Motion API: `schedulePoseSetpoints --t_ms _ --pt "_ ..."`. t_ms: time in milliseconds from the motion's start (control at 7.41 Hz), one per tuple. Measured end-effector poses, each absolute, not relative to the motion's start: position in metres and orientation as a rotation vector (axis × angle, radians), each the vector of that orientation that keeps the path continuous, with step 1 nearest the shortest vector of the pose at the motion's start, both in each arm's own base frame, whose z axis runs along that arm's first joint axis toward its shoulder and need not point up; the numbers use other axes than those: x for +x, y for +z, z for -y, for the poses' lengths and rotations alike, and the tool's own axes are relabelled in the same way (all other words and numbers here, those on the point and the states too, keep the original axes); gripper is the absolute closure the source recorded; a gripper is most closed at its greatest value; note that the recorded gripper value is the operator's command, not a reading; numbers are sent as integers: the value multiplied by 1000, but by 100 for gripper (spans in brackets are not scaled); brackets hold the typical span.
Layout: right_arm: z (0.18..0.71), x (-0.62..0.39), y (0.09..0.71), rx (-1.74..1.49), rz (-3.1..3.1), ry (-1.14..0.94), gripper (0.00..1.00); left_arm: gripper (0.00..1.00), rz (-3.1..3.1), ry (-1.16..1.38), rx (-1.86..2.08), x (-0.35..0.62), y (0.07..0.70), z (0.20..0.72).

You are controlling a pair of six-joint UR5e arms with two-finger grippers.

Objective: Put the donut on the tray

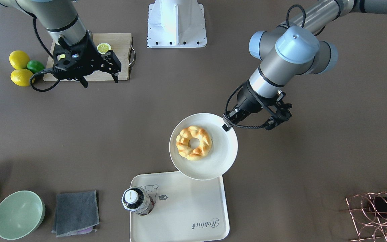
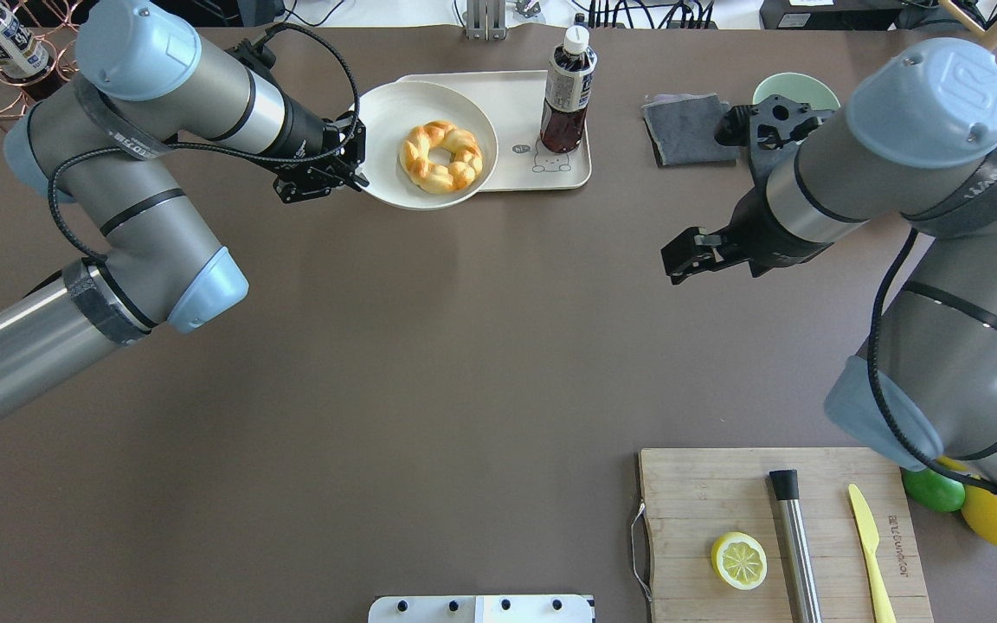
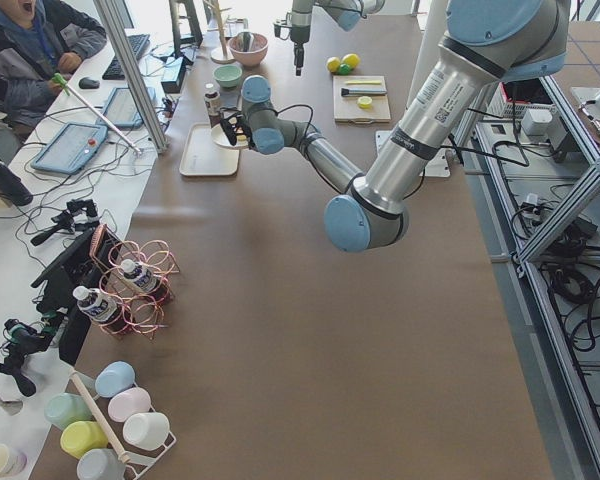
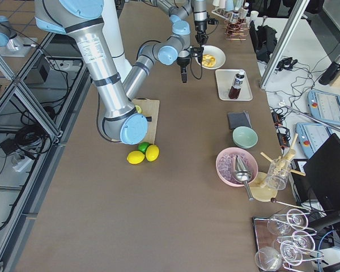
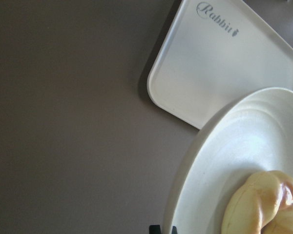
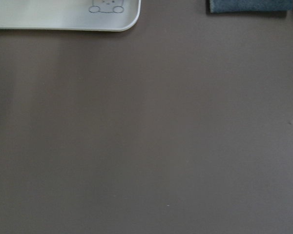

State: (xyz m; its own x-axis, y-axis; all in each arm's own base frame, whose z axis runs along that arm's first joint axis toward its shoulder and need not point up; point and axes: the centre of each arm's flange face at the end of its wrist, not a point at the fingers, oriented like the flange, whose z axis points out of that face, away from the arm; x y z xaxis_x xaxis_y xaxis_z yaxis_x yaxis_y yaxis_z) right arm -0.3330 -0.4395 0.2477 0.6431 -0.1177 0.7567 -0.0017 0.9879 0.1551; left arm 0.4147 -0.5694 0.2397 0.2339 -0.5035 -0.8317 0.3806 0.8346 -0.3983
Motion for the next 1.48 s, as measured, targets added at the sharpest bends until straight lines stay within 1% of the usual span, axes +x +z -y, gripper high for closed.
schedulePoseSetpoints --t_ms 405,675,944,1484 --pt "459 -255 330 138 814 -204 0 100 -1179 -938 -143 444 263 634" --pt "463 -218 358 133 812 -239 0 100 -1181 -1135 -154 489 266 658" --pt "462 -195 380 132 796 -256 0 100 -1175 -1191 -159 530 265 660" --pt "461 -185 390 128 787 -255 0 100 -1186 -1142 -186 574 250 632"
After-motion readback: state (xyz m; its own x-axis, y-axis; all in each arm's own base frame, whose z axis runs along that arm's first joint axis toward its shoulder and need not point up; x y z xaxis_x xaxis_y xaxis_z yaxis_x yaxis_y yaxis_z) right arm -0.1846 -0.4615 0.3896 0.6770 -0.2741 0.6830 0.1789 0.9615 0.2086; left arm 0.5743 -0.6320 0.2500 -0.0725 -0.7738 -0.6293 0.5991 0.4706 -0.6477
